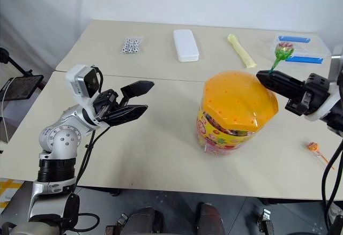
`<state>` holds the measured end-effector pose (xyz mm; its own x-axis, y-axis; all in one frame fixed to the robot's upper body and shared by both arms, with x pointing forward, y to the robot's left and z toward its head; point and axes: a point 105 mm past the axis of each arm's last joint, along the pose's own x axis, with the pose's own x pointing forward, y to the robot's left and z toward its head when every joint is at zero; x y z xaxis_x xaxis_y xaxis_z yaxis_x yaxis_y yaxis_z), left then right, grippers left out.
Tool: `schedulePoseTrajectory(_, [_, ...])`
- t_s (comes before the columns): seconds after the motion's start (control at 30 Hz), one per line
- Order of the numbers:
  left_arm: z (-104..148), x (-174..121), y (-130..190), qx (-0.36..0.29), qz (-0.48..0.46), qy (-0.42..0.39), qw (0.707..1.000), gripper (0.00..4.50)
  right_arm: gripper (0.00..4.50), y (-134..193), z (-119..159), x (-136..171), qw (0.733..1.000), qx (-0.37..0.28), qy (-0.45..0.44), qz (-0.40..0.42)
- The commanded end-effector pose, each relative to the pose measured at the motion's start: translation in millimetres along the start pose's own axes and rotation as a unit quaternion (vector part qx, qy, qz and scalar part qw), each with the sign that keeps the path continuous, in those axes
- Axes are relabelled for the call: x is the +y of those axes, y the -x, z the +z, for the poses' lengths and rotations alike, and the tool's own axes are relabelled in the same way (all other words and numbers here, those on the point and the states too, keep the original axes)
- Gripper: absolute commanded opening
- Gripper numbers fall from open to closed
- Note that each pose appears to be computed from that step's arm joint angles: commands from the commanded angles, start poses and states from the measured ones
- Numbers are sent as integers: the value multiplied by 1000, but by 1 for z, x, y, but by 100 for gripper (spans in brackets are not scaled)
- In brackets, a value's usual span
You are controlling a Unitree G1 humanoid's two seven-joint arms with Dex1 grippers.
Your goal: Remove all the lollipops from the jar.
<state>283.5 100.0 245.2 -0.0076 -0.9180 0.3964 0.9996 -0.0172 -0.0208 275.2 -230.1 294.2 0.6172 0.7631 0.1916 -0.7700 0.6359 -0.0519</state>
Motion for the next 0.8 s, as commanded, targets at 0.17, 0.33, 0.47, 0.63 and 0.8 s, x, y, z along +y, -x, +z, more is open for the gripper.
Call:
schedulePoseTrajectory(0.17, [7, -5, -9, 4, -26, -45, 999, 450, 4, 31, 54, -21, 993, -98, 14, -70])
schedulePoseTrajectory(0.33, [-19, -16, -10, 134, -87, -132, 978, 450, 4, 98, 40, -67, 970, 16, 23, -240])
schedulePoseTrajectory(0.47, [-37, -22, -4, 195, -121, -146, 962, 450, 4, 174, -41, -92, 852, 367, 69, -365])
schedulePoseTrajectory(0.63, [-46, -21, -1, 200, -122, -126, 964, 450, 4, 196, -87, -84, 812, 456, 58, -359])
schedulePoseTrajectory(0.8, [-47, -24, -4, 192, -135, -116, 965, 450, 4, 195, -120, -78, 810, 475, 39, -343])
